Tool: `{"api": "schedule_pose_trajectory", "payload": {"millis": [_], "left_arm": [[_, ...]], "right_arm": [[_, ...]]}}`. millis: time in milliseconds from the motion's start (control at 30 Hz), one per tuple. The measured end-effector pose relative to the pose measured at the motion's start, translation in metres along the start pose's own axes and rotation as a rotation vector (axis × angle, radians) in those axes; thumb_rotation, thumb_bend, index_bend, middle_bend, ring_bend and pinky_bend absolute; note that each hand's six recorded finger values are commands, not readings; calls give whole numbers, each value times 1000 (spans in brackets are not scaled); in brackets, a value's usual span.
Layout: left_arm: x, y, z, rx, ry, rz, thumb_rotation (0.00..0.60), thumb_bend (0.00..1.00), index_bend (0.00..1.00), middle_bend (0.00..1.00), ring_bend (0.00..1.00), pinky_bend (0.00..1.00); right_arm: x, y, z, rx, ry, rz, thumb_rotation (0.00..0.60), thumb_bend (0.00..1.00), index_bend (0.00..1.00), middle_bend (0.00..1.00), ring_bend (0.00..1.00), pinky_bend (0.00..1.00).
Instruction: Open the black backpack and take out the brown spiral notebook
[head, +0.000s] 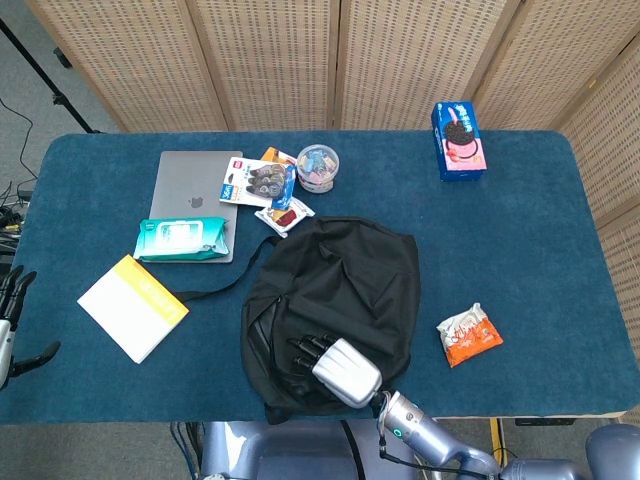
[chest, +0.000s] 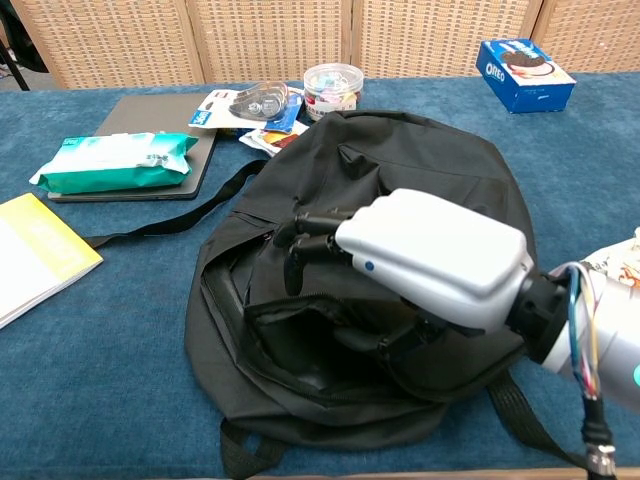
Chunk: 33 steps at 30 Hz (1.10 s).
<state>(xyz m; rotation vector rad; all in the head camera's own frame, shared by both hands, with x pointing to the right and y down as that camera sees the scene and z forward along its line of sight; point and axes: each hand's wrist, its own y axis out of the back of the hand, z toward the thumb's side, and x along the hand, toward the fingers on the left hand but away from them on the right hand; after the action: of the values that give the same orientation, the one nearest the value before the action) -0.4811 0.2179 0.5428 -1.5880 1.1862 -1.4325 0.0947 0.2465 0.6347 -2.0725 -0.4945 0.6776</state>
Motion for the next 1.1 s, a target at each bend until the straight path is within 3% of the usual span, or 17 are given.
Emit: {"api": "schedule_pose_trajectory", "payload": {"millis": [167,400,833,1100], "left_arm": [[0,0,0,-1,-1,1,600,171,40,0,0,38],[0,-1,0,0,-2,-3,600,171,39,0,0,38],[0,-5,5,5,-30,-14,600,179,39,0,0,38],[3,-16,25,-12,-149,-52,600,178,40,0,0,38]], "right_arm": [[-5,8,-4,10,-18,-46,600,608,409,444,414,442],[-12,13,-10,25,-19,-85,600,740,562,581,535,499],[-31,38,-35,35,-43,-189,600,797,628,635,585,516],[-47,59,-58,1,-99,-230,600,798,652,654,602,516]]}}
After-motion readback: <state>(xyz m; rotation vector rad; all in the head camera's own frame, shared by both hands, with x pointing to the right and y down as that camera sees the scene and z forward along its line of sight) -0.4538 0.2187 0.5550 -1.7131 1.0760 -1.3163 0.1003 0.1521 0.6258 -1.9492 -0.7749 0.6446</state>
